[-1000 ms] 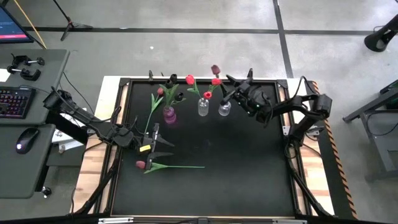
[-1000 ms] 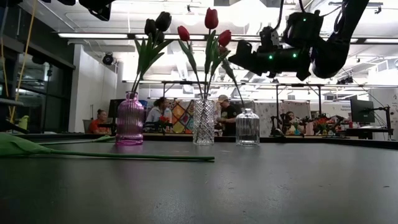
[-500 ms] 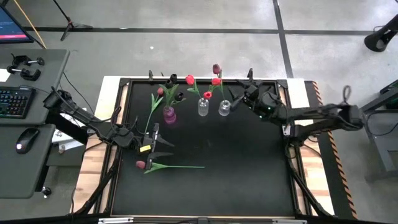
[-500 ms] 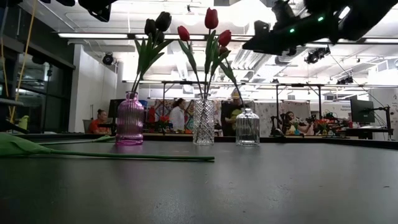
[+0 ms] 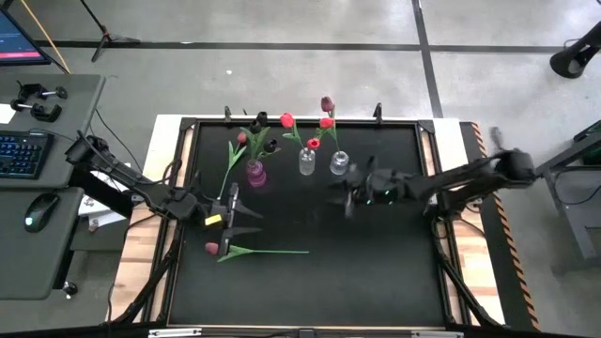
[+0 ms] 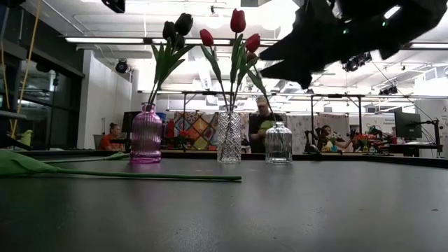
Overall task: Sort flowers into vase by color
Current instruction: Put the bottom dark red flower into the right transparent vase
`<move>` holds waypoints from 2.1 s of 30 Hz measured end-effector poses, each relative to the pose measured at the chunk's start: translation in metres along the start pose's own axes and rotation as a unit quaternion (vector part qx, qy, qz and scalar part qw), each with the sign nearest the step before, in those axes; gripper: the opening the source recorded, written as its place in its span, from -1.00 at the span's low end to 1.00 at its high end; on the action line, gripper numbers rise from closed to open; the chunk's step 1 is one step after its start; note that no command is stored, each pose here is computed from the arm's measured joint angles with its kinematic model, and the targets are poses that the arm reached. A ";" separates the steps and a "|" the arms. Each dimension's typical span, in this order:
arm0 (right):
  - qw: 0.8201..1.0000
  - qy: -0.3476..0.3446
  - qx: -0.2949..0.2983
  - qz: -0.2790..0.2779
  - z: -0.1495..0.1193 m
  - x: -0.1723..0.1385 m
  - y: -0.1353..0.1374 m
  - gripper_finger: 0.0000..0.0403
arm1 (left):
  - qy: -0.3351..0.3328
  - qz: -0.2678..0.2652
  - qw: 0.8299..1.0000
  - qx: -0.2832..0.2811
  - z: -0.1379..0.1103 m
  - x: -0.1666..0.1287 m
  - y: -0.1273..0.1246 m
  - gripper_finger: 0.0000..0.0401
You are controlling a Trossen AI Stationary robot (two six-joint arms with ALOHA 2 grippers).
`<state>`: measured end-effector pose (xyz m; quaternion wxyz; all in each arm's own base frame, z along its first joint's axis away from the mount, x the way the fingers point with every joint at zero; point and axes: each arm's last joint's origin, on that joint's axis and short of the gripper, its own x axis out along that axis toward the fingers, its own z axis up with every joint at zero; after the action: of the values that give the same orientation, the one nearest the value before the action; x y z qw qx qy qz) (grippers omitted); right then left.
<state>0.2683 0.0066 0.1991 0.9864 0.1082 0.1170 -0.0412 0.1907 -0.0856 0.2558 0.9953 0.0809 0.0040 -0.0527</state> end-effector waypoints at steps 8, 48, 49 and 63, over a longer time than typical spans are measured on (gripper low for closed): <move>0.998 0.020 -0.036 0.044 -0.035 0.074 0.034 0.15 | 0.011 0.065 0.998 0.011 -0.001 0.000 0.004 -0.34; 0.974 0.142 -0.142 0.105 -0.070 0.254 0.098 0.15 | 0.014 0.065 0.998 0.013 -0.001 0.000 0.004 -0.34; 0.974 0.141 -0.143 0.101 -0.070 0.254 0.099 0.15 | 0.014 0.065 0.998 0.013 -0.001 0.000 0.004 -0.34; 0.964 0.134 -0.212 0.086 -0.076 0.248 0.117 0.15 | 0.012 0.065 0.998 0.012 -0.001 0.000 0.004 -0.34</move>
<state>0.5045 0.1238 0.0912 0.9618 -0.0889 0.2445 0.0849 0.1909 -0.0818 0.2556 0.9955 0.0934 0.0102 0.0134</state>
